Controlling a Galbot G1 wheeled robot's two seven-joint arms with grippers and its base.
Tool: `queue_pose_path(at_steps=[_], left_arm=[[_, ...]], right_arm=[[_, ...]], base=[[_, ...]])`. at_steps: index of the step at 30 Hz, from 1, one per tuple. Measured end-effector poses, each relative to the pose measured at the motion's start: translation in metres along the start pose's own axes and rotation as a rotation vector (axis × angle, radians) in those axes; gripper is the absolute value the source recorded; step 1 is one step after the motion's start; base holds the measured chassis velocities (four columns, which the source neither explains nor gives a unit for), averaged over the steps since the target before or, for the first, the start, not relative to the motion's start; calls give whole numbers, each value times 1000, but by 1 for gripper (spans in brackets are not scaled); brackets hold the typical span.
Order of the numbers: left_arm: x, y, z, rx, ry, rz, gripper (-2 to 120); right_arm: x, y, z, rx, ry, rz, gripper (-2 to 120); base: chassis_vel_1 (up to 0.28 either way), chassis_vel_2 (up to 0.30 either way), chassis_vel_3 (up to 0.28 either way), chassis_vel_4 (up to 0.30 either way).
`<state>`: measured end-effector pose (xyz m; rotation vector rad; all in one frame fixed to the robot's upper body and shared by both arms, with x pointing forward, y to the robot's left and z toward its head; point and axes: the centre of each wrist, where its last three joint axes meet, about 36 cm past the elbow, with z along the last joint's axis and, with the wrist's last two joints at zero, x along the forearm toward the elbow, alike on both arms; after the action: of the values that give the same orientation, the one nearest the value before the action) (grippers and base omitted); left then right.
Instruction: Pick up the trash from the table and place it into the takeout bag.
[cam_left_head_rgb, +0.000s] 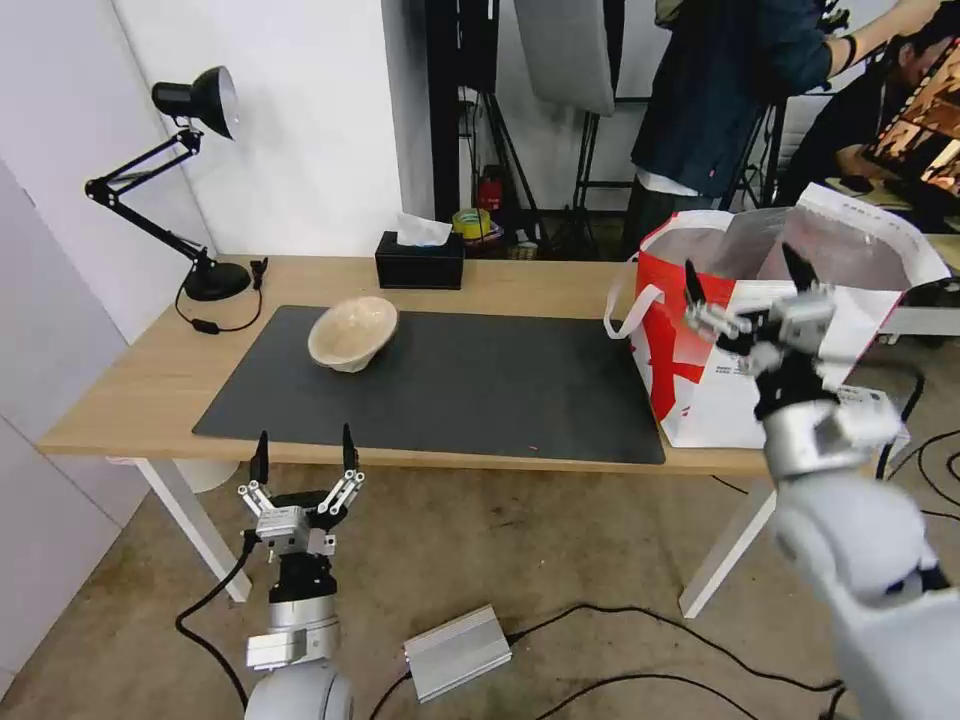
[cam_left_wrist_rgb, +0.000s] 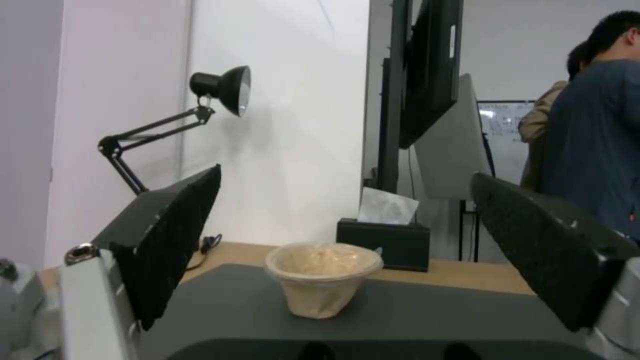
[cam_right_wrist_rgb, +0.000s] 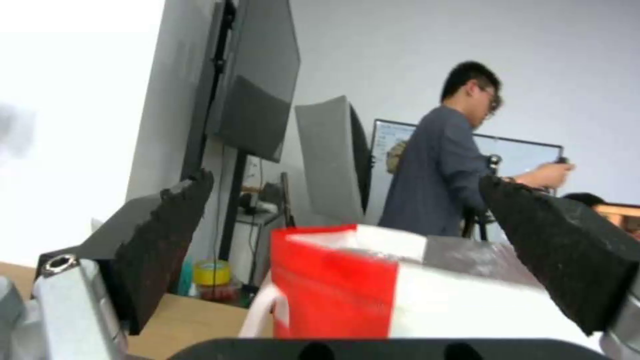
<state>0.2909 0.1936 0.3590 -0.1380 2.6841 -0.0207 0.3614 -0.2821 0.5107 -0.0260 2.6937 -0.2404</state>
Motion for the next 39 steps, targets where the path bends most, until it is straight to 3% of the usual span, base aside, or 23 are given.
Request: queue_pose_path(at_steps=[18, 39], left_arm=[[-2, -1, 3, 8, 2, 0, 100], [-4, -3, 6, 13, 3, 4, 100]], right_arm=[[70, 43, 47, -3, -31, 32, 100], [95, 68, 76, -9, -49, 40, 100]], base=[[0, 0, 0, 0], [0, 0, 0, 0]])
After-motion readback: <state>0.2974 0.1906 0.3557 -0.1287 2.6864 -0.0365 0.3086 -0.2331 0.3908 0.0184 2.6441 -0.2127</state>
